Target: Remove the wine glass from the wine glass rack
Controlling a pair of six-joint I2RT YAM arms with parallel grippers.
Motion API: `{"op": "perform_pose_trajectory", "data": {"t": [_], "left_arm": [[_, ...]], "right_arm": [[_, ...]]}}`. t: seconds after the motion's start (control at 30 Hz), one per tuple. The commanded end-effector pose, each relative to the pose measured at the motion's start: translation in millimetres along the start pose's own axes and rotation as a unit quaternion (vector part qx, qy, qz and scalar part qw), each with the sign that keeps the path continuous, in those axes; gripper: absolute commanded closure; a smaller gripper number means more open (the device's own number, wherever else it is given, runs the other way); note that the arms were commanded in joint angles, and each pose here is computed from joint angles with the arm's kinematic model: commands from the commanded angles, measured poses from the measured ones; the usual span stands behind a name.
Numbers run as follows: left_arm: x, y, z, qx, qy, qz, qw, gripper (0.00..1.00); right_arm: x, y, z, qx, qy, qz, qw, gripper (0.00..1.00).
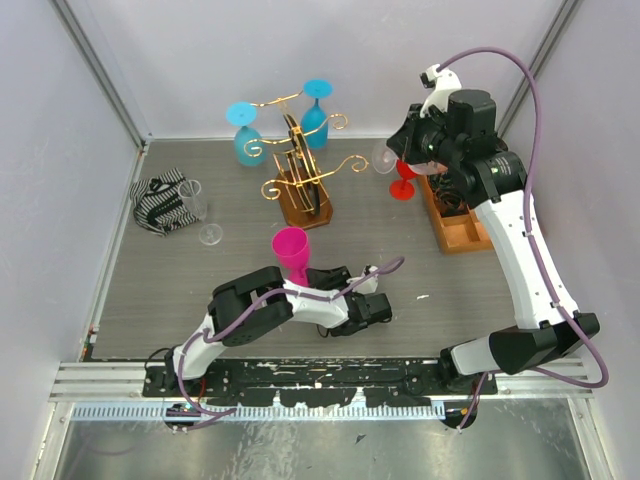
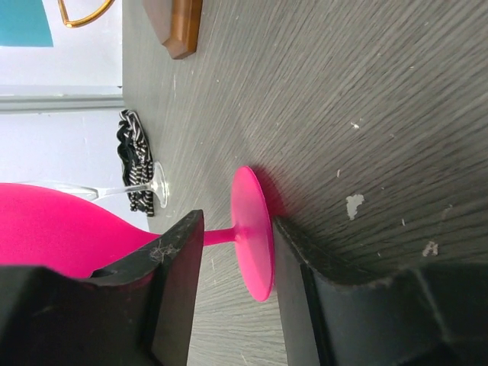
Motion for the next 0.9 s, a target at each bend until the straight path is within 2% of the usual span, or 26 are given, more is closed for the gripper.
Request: {"op": "perform_pose_trajectory", "data": {"t": [0.0,0.3,0.43,0.6,0.77,0.87], "left_arm": [[-87,-1,3,0.003,0.074,-0.185,0.980,0.46],[-95,13,10,-0.038,0.054,-0.268,0.961,0.39],[-100,25,16,-0.059,0.035,-0.329,0.942,0.37],[-101,49,23,-0.085,0.005,-0.412,0.907,0.37],[-78,86,35,-0.125,0.019,-0.461,0.878,0.38],[-57,111,43,-0.154,0.024,-0.453,0.878,0.38]], "right_arm": [[10,14,35,-0.063,0.017,0.011,0.998,0.99],[5,18,37,-0.064,0.019,-0.005,0.998,0.99],[2,17,37,-0.063,0.017,-0.011,0.998,0.99],[-1,13,37,-0.060,0.014,-0.017,0.998,0.99],[-3,14,38,-0.058,0.018,-0.026,0.998,0.99],[-6,17,40,-0.063,0.024,-0.039,0.997,0.99]]}}
Point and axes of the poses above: each gripper's point midway between its finger pads, its own y axis back along the fingers, its own x axis along the line the jaws close on, z = x × y, the point moved 4 cm from there along y, back along the fingers, and after that the axes turned 5 degrees about -y, right-handed, at the moved point
